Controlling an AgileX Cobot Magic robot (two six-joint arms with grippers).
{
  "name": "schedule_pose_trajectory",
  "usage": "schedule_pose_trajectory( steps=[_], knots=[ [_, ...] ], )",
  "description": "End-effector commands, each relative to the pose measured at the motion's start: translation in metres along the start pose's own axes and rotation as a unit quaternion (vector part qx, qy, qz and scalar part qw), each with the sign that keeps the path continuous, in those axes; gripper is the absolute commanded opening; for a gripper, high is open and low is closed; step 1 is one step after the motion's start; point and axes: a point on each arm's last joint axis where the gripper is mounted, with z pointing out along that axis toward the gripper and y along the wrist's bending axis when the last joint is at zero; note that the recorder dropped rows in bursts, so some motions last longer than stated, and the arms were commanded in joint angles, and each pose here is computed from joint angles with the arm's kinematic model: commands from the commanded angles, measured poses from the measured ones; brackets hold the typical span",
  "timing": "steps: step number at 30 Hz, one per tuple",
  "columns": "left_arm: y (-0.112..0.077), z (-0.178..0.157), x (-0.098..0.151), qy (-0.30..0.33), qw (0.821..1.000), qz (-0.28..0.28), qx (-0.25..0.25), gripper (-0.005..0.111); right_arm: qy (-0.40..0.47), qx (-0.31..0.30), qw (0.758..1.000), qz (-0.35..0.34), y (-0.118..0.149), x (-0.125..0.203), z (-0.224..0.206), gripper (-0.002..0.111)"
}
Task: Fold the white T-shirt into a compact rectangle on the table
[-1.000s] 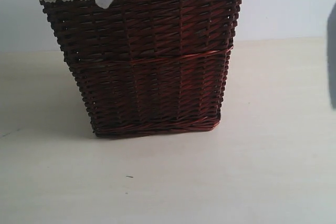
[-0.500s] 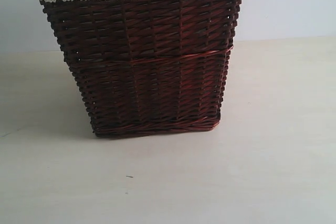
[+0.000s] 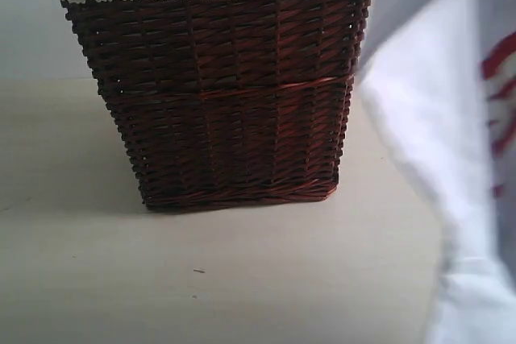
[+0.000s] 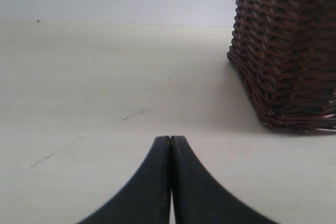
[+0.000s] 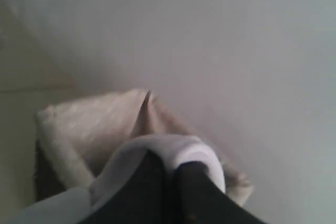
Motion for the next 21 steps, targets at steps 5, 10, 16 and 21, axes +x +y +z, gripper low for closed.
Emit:
schedule_pose_trajectory(
  steps=[5,10,16,21],
  knots=[
    [0.000,0.000,0.000,-0.005,1.000,0.003,0.004,0.000,0.064,-0.193,0.979,0.018,0.055,0.090,0.067,0.000],
    [0.000,0.000,0.000,-0.005,1.000,0.003,0.004,0.000,0.069,-0.281,0.957,-0.034,0.097,0.121,0.084,0.000],
    [0.000,0.000,0.000,-0.005,1.000,0.003,0.004,0.000,0.120,-0.211,0.970,-0.018,0.090,0.153,0.099,0.000],
    [0.000,0.000,0.000,-0.005,1.000,0.003,0.004,0.000,0.140,-0.104,0.985,-0.010,0.063,0.178,0.130,0.000]
  ],
)
